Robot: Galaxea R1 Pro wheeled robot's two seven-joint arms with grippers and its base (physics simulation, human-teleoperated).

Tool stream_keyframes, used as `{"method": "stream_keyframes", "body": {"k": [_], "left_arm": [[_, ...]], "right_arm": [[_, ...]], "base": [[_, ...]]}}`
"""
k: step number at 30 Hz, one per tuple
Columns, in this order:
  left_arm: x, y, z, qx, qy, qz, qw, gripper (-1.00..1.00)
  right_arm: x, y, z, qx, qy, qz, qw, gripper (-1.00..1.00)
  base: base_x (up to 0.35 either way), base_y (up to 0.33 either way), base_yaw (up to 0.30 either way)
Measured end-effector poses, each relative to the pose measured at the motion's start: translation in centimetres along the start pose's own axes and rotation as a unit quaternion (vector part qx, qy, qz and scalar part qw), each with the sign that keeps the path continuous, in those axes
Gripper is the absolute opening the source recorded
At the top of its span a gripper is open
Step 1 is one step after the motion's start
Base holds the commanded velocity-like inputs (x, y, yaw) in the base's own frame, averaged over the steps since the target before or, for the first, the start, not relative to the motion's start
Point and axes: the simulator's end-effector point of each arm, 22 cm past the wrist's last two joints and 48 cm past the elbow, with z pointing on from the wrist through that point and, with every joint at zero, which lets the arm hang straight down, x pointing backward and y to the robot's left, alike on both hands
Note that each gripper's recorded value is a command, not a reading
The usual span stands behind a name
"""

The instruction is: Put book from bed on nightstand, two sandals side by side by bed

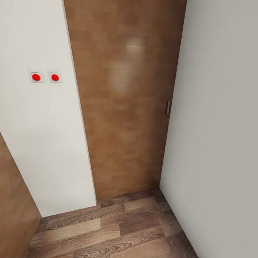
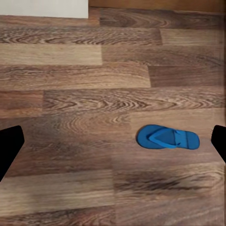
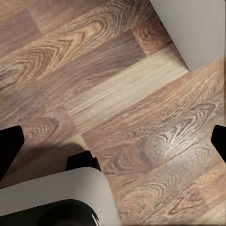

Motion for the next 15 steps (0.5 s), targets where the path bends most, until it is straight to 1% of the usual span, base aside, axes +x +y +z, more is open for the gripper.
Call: {"method": "stream_keyframes", "body": {"k": [15], "left_arm": [[0.0,0.01,0.0,0.0,0.0,0.0,1.0,1.0]], "right_arm": [[0.0,0.0,0.0,0.0,0.0,0.0,1.0,1.0]], "base": [[0.0,0.0,-0.195]]}}
